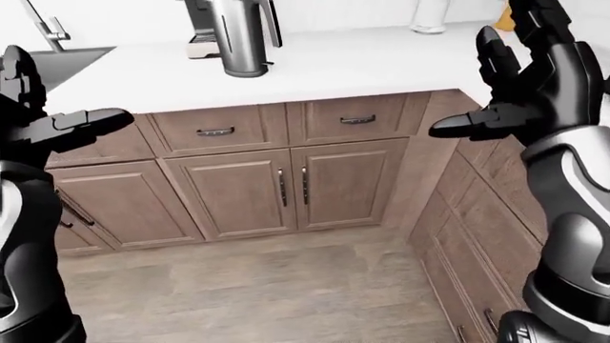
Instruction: Press down the lever to turn on the electric kettle.
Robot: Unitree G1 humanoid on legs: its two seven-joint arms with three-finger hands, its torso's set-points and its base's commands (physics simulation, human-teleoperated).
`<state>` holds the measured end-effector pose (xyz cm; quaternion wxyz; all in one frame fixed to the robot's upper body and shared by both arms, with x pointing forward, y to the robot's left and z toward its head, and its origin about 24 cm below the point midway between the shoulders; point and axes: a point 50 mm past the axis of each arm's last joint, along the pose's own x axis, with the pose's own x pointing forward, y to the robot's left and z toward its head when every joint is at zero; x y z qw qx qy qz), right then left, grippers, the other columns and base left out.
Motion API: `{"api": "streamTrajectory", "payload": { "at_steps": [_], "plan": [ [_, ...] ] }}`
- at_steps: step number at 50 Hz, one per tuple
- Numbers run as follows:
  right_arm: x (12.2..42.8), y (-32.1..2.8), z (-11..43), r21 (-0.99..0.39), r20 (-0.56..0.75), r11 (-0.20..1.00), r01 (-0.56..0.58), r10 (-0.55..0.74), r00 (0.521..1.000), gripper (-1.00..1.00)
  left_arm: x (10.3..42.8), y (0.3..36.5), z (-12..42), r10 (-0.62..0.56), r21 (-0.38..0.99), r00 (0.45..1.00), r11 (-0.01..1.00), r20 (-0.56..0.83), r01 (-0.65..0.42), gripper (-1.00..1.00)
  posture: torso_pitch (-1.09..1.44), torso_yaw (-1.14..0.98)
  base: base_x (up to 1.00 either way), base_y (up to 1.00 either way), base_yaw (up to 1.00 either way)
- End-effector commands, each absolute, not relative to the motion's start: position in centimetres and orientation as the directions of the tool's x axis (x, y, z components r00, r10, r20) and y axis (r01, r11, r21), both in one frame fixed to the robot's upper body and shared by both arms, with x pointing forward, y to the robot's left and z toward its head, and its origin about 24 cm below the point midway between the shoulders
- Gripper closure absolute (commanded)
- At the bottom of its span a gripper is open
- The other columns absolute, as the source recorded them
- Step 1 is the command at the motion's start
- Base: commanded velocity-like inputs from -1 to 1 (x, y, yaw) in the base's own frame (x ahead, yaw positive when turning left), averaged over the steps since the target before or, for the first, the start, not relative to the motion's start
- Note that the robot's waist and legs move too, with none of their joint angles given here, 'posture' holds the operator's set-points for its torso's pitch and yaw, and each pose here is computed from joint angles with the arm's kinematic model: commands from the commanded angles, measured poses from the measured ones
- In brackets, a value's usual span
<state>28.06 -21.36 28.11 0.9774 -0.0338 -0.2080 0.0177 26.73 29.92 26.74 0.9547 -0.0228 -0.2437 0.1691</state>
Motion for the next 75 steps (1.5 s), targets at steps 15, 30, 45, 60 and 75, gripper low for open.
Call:
{"api": "streamTrajectory", "payload": {
  "at_steps": [15,30,45,60,75],
  "plan": [
    [27.4,-21.0,29.7,-0.095,0.476,0.995,-0.034,0.076,0.876,-1.00,26.1,30.1,28.1,0.333,-0.117,0.786,0.940,0.521,-0.321,-1.00,0.00,0.00,0.08,0.07,0.00],
    [27.4,-20.8,30.5,-0.104,0.485,0.994,-0.043,0.089,0.870,-1.00,26.0,30.0,28.4,0.333,-0.113,0.781,0.939,0.528,-0.324,-1.00,0.00,0.00,0.11,0.01,0.00],
    [27.2,-20.8,30.3,-0.108,0.485,0.993,-0.048,0.095,0.869,-1.00,25.8,30.1,28.3,0.334,-0.111,0.780,0.939,0.529,-0.326,-1.00,0.00,0.00,0.12,0.03,0.00],
    [27.0,-20.6,30.8,-0.110,0.490,0.992,-0.056,0.103,0.865,-1.00,25.7,29.9,28.7,0.328,-0.128,0.792,0.943,0.516,-0.307,-1.00,0.00,0.00,0.12,0.04,0.00],
    [27.1,-20.7,31.0,-0.114,0.492,0.992,-0.053,0.103,0.865,-1.00,25.7,30.1,28.7,0.336,-0.123,0.784,0.939,0.521,-0.321,-1.00,0.00,0.00,0.12,0.05,0.00]
  ]
}}
